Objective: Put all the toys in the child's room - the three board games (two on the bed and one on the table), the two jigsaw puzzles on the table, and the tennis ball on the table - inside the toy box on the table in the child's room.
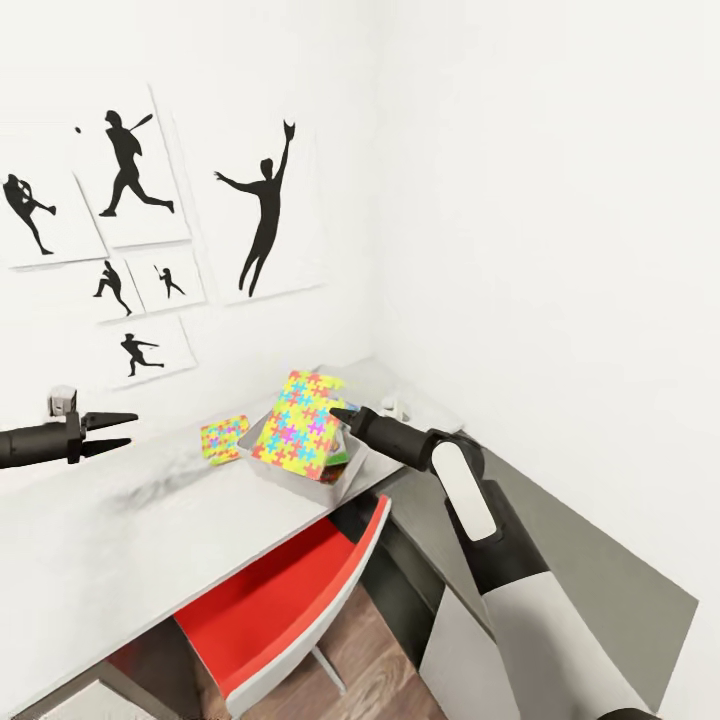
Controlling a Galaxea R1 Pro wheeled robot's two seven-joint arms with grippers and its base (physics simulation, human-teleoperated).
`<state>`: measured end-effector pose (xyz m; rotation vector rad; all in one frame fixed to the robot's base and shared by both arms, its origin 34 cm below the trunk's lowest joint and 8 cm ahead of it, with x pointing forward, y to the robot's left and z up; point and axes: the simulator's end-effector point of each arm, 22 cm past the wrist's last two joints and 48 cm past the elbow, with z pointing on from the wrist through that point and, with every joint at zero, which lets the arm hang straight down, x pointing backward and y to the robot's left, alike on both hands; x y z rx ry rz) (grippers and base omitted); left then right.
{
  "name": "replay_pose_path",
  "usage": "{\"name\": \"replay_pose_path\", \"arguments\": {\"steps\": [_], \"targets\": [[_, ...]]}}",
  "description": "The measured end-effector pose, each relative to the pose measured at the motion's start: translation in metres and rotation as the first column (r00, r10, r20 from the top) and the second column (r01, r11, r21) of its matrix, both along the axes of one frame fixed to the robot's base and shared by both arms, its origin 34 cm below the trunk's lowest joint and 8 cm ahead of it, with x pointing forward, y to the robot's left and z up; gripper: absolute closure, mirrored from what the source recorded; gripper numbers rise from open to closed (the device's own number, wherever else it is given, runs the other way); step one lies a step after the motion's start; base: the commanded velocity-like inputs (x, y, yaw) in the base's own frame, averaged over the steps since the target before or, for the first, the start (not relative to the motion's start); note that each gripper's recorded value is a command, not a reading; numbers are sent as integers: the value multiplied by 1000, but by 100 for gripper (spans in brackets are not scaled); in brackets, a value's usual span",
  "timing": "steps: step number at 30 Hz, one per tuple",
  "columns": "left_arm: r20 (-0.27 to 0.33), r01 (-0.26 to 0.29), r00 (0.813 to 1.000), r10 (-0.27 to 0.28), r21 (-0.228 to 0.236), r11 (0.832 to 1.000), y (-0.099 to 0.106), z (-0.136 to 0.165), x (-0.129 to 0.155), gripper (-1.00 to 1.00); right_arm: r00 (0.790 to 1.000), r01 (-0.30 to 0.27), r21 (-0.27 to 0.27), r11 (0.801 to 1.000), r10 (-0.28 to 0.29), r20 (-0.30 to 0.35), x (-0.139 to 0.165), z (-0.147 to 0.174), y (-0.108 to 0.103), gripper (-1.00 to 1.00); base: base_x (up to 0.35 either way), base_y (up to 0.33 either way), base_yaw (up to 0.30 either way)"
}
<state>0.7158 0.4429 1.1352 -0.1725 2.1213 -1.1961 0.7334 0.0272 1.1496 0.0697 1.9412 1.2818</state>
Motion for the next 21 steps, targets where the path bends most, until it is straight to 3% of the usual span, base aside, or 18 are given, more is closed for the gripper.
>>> {"name": "replay_pose_path", "arguments": {"steps": [7,10,15,17,21], "targets": [[-2,0,1000,0,0,1000,0,-1,0,-100,1000,15,-1,1000,-15,-3,3,-1,-4,100,6,99,26],[-1,0,1000,0,0,1000,0,-1,0,-100,997,77,-34,996,-78,-28,16,-6,-22,100,1,23,2],[1,0,1000,0,-2,1000,0,0,0,-100,981,181,-67,981,-185,-60,55,15,-48,100,0,5,0],[2,0,1000,0,-3,1000,0,0,0,-100,972,212,-48,976,-216,-90,74,29,-53,100,0,1,0],[2,0,1000,0,-4,1000,0,0,0,-100,961,223,-5,975,-220,-167,101,45,-54,100,1,0,0]]}}
